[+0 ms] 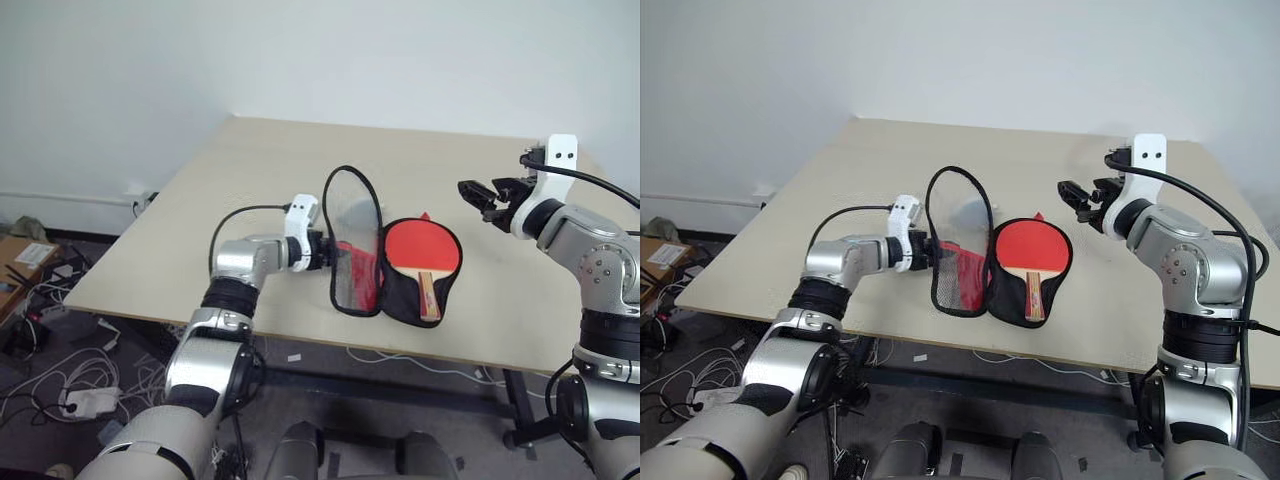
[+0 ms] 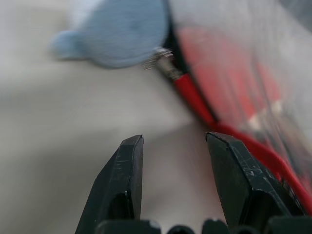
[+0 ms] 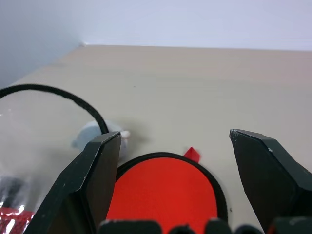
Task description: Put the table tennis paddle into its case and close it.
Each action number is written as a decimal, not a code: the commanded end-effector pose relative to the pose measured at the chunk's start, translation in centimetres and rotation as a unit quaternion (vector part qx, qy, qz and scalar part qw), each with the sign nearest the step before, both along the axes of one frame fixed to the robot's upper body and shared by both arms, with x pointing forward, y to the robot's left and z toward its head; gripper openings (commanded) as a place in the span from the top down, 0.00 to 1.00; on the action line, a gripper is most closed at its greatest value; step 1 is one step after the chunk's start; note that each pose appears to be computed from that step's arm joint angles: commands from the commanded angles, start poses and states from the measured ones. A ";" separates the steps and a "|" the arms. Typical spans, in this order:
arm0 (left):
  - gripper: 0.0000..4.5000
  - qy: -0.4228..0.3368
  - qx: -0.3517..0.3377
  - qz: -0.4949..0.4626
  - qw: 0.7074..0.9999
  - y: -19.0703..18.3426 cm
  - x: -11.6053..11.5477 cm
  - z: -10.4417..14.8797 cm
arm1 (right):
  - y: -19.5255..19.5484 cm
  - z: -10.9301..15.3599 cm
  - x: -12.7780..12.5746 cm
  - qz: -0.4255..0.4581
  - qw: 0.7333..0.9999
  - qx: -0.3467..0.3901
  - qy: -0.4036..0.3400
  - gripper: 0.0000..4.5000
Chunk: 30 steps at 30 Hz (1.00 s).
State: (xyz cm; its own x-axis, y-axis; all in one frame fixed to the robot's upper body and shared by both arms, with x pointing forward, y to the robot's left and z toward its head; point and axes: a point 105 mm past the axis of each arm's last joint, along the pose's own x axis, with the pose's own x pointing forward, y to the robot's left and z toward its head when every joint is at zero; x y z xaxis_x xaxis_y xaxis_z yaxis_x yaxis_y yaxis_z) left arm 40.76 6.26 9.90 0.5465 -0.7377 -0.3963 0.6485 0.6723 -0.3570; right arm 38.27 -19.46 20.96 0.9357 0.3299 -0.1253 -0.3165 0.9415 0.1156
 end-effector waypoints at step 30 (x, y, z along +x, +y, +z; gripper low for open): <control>0.53 0.127 -0.121 0.004 0.985 -2.8 -1.6 3.9 | -0.3 -1.4 0.8 -0.053 0.998 -0.016 0.003 0.14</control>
State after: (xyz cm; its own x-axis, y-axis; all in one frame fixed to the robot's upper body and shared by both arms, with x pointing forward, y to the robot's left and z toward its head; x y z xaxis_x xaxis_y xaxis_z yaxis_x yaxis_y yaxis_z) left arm 39.32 3.63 13.11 0.4547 -0.8125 -0.3648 0.5208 0.5748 -0.6311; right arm 38.84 -19.62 18.12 0.9522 0.2392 -0.1897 -0.2209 0.9688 0.1127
